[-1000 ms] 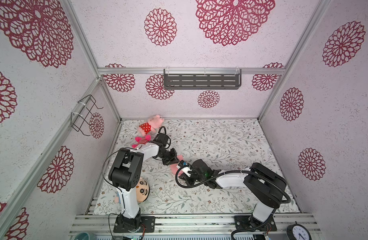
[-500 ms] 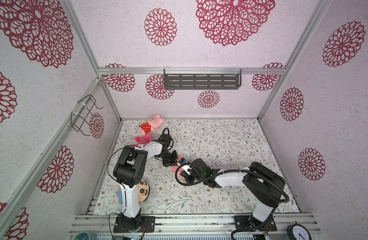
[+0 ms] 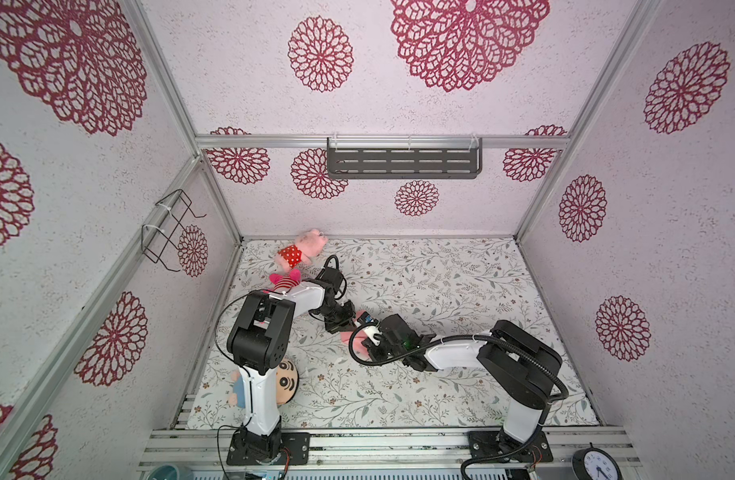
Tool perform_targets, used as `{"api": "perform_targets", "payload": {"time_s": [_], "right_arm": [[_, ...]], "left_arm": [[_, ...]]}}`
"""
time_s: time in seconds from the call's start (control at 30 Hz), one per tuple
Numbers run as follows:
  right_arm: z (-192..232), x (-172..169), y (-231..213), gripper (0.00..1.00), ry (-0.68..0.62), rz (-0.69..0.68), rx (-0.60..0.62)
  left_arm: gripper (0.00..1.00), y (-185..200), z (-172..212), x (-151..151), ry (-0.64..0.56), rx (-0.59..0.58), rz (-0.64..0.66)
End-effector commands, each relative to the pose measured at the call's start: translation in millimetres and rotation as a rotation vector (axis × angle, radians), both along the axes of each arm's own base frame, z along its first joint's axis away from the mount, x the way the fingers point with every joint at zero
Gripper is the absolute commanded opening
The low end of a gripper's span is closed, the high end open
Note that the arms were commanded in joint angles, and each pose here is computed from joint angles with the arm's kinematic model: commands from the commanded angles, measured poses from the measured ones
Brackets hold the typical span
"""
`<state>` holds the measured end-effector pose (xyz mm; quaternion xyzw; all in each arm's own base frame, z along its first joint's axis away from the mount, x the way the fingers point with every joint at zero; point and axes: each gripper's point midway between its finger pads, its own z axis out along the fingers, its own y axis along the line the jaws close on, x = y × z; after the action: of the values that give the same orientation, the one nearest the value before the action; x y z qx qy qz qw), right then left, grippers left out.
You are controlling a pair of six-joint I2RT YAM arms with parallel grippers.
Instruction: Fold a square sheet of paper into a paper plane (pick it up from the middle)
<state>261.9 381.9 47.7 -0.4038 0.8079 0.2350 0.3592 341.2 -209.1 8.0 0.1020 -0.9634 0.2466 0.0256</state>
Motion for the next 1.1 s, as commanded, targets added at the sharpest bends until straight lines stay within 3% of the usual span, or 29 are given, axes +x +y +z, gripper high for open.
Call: {"api": "perform_targets", "payload": {"time_s": [0.0, 1.07], "right_arm": [[4, 9, 2, 0.0, -0.011, -0.012, 0.001], [-12, 16, -2, 0.0, 0.027, -0.049, -0.043]], "left_arm": [[0.01, 7, -21, -14, 0.061, 0.06, -0.019], [0.01, 5, -22, -15, 0.065, 0.049, -0.018]]}}
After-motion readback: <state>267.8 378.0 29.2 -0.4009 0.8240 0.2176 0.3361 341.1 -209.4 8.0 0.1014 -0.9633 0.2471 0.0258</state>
